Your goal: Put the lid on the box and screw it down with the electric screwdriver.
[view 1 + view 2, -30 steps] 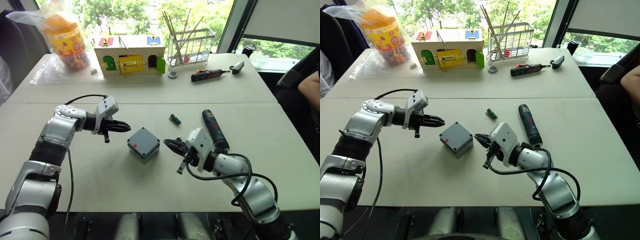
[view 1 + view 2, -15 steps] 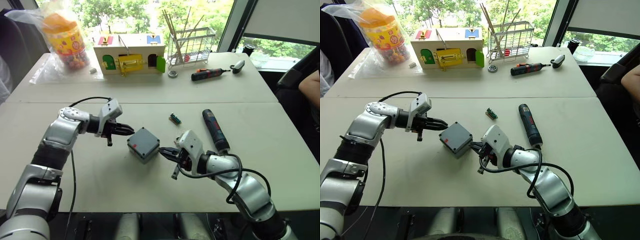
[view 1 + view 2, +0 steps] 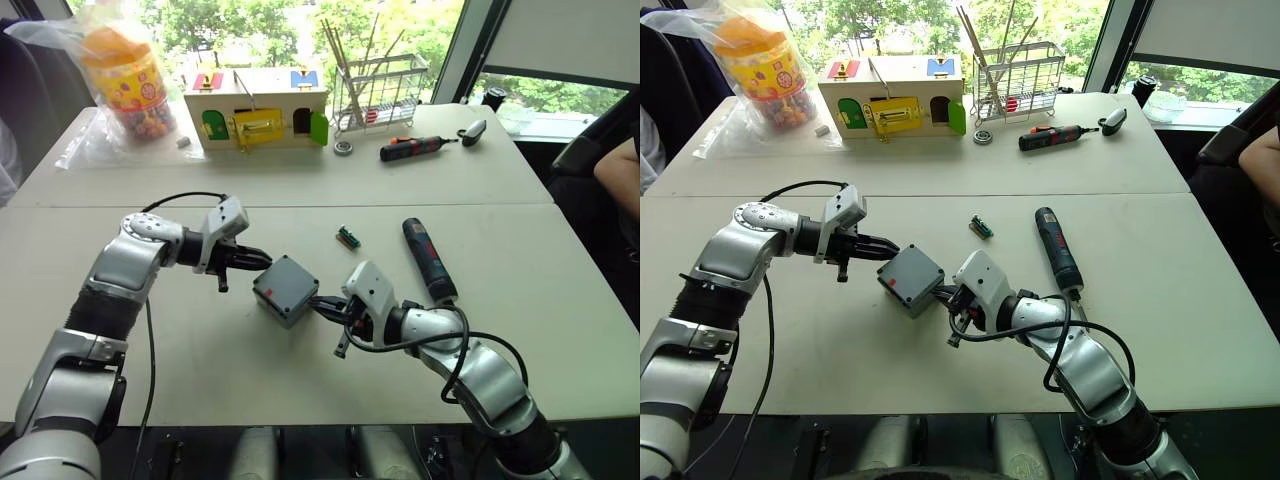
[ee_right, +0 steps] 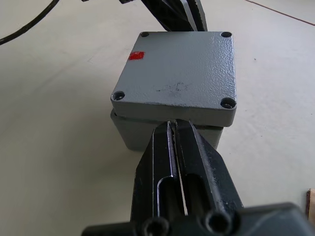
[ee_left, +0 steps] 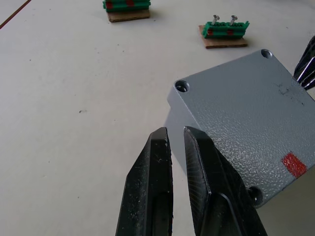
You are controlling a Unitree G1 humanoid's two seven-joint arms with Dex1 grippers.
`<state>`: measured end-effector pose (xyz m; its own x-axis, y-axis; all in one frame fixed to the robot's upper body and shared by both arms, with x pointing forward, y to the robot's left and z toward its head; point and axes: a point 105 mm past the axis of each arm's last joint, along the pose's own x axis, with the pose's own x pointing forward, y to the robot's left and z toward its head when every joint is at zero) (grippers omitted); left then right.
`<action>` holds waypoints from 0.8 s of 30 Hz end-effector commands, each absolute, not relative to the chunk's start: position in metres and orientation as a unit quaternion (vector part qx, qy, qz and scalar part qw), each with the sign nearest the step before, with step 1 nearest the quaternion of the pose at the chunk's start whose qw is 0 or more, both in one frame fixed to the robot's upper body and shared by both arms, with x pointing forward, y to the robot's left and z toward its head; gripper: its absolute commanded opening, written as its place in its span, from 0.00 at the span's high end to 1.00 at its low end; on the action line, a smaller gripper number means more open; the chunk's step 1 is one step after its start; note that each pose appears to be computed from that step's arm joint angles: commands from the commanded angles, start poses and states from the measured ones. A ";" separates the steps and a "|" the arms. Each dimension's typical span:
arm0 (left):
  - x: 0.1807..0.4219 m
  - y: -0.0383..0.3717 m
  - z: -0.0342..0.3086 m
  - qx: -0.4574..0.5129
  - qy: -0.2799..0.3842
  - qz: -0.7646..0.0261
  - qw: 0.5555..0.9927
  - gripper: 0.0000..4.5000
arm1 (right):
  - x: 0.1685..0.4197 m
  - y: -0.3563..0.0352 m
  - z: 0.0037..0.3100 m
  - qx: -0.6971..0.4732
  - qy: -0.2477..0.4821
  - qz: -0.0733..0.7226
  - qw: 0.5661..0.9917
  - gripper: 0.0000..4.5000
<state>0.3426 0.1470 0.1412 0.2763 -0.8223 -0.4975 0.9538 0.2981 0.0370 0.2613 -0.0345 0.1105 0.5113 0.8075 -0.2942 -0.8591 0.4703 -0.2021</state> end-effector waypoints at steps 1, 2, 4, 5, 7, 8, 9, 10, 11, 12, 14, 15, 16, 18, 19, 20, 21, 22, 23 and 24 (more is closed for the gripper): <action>0.339 0.142 0.146 0.175 0.184 -0.579 0.775 0.90 | 0.261 -0.028 0.123 -0.160 0.051 0.494 0.853 0.99; 0.338 0.142 0.146 0.175 0.184 -0.579 0.775 0.90 | 0.261 -0.028 0.123 -0.159 0.051 0.495 0.853 0.99; 0.338 0.144 0.144 0.180 0.186 -0.576 0.775 0.90 | 0.261 -0.027 0.123 -0.158 0.051 0.496 0.852 0.99; 0.338 0.144 0.143 0.182 0.187 -0.575 0.775 0.90 | 0.261 -0.026 0.123 -0.157 0.051 0.497 0.852 0.99; 0.338 0.145 0.143 0.183 0.188 -0.574 0.776 0.90 | 0.260 -0.025 0.122 -0.156 0.052 0.499 0.851 0.99; 0.339 0.145 0.143 0.182 0.187 -0.573 0.777 0.90 | 0.260 -0.025 0.122 -0.155 0.052 0.500 0.850 0.99; 0.339 0.145 0.144 0.182 0.187 -0.573 0.777 0.90 | 0.260 -0.024 0.122 -0.154 0.053 0.501 0.850 0.99; 0.339 0.145 0.144 0.182 0.186 -0.573 0.777 0.90 | 0.260 -0.024 0.121 -0.154 0.054 0.502 0.849 0.99; 0.339 0.145 0.144 0.181 0.186 -0.573 0.778 0.90 | 0.260 -0.024 0.121 -0.153 0.054 0.503 0.849 0.99; 0.339 0.145 0.145 0.181 0.185 -0.572 0.778 0.90 | 0.260 -0.023 0.121 -0.153 0.054 0.503 0.849 0.99; 0.338 0.146 0.145 0.180 0.185 -0.573 0.778 0.90 | 0.260 -0.023 0.121 -0.152 0.054 0.503 0.849 0.99; 0.338 0.146 0.145 0.180 0.186 -0.573 0.777 0.90 | 0.260 -0.023 0.121 -0.153 0.053 0.503 0.849 0.99; 0.337 0.146 0.145 0.180 0.186 -0.574 0.777 0.90 | 0.261 -0.023 0.121 -0.153 0.053 0.503 0.849 0.99; 0.335 0.146 0.143 0.180 0.190 -0.577 0.774 0.90 | 0.261 -0.023 0.121 -0.153 0.053 0.503 0.849 0.99; 0.334 0.147 0.143 0.182 0.191 -0.577 0.773 0.90 | 0.261 -0.023 0.121 -0.153 0.053 0.503 0.849 0.99; 0.334 0.147 0.142 0.183 0.193 -0.577 0.773 0.90 | 0.261 -0.022 0.121 -0.154 0.053 0.503 0.849 0.99; 0.333 0.148 0.142 0.184 0.194 -0.576 0.772 0.90 | 0.262 -0.022 0.121 -0.154 0.053 0.503 0.849 0.99; 0.333 0.148 0.141 0.185 0.195 -0.576 0.772 0.90 | 0.262 -0.023 0.121 -0.154 0.053 0.503 0.849 0.99; 0.333 0.149 0.140 0.185 0.196 -0.576 0.772 0.90 | 0.262 -0.023 0.121 -0.154 0.053 0.503 0.849 0.99; 0.333 0.149 0.140 0.186 0.197 -0.575 0.772 0.90 | 0.262 -0.023 0.121 -0.154 0.053 0.503 0.849 0.99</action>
